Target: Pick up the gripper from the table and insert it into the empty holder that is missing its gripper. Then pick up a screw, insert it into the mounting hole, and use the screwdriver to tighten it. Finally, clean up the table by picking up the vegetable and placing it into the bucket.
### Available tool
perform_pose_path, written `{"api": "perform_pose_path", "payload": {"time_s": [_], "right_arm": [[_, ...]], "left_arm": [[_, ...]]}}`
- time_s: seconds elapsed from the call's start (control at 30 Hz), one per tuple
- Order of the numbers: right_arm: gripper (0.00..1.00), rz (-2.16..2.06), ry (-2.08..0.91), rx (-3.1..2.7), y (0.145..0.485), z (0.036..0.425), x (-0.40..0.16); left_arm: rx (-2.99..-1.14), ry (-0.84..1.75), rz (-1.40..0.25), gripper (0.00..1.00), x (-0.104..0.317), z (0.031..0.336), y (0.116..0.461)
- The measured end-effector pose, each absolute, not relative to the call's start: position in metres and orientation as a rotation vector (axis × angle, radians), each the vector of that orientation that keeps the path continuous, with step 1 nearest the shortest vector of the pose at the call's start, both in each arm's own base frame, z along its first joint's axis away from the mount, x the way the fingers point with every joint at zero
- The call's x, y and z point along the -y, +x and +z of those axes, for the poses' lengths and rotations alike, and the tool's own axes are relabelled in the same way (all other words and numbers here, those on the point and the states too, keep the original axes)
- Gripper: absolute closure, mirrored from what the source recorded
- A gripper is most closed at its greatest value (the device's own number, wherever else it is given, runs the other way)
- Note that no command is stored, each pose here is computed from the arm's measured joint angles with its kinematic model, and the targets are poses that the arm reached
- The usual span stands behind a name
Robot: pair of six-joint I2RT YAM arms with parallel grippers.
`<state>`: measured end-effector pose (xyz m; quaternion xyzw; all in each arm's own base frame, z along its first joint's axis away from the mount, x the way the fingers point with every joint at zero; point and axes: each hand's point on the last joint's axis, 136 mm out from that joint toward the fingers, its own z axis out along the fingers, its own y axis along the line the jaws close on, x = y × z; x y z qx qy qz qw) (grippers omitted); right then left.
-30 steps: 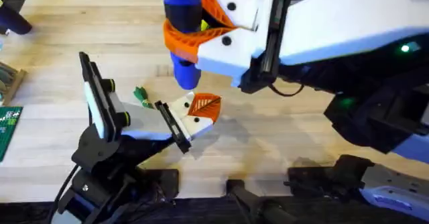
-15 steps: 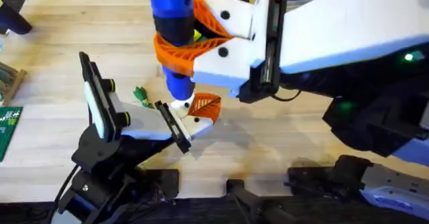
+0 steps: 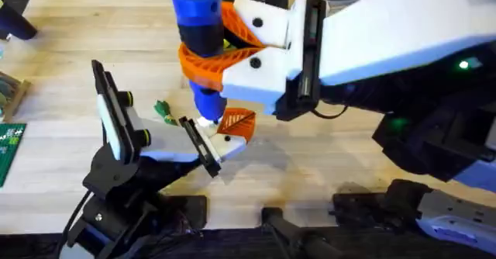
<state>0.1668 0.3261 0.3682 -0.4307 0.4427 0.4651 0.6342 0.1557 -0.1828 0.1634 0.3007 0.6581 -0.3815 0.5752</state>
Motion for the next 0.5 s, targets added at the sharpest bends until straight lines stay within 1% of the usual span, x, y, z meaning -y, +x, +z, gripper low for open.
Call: {"api": "perform_pose_path", "payload": {"time_s": [0.5], "right_arm": [[0.970, 1.066, -1.000, -1.060, 0.169, 0.358, -0.328]], "left_arm": [[-1.542, 0.705, -0.894, 0.987, 0.183, 0.163, 0.156]]}}
